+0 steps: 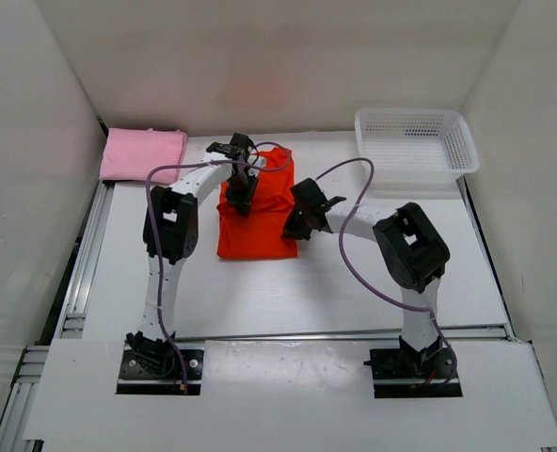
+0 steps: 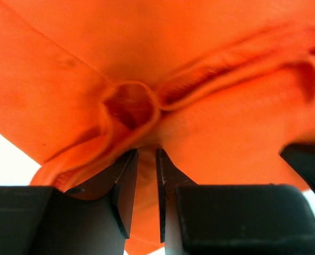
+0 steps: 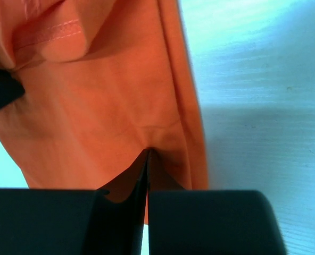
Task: Fold and stack the t-shirts
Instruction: Fold the folded rectangular tshirt in 1/3 of the way
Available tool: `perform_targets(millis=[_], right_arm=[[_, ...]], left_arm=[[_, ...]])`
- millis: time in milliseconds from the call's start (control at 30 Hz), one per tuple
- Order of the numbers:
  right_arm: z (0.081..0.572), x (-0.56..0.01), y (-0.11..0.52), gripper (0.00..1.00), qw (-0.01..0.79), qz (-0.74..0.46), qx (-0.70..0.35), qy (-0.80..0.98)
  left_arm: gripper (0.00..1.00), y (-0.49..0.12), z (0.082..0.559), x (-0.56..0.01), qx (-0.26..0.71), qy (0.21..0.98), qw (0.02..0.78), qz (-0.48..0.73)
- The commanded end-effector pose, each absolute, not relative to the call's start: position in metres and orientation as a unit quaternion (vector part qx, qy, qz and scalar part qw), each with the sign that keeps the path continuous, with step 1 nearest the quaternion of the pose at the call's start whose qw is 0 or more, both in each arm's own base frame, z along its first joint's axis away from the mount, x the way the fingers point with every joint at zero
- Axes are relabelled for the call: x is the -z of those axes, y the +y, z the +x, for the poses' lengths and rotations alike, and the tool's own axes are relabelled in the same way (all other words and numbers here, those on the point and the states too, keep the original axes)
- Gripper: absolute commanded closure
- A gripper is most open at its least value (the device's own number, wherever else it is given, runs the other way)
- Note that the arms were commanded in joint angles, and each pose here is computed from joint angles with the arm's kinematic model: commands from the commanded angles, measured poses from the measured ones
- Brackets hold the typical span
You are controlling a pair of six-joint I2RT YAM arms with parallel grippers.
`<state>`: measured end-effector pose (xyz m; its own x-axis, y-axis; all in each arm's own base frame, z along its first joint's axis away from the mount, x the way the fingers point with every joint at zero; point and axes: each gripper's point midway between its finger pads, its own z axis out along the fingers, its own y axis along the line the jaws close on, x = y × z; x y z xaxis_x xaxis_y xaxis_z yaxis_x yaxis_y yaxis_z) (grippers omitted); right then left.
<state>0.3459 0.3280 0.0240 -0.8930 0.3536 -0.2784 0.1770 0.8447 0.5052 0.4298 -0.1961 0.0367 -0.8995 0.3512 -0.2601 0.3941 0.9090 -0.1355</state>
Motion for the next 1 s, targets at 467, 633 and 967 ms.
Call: perform_targets(millis=[467, 633, 967], right_arm=[[0.33, -0.029, 0.316, 1.0, 0.181, 0.148, -0.233, 0.944], [0.328, -0.028, 0.312, 1.0, 0.183, 0.14, -0.225, 0.947], [0.362, -0.072, 0.346, 1.0, 0.262, 0.043, -0.237, 0.934]], left_arm=[[0.5, -0.184, 0.508, -0.073, 0.012, 0.951, 0.258, 0.169], [0.46, -0.173, 0.533, -0.088, -0.002, 0.945, 0.292, 0.15], [0.38, -0.152, 0.529, -0.159, 0.026, 0.93, 0.343, 0.129]])
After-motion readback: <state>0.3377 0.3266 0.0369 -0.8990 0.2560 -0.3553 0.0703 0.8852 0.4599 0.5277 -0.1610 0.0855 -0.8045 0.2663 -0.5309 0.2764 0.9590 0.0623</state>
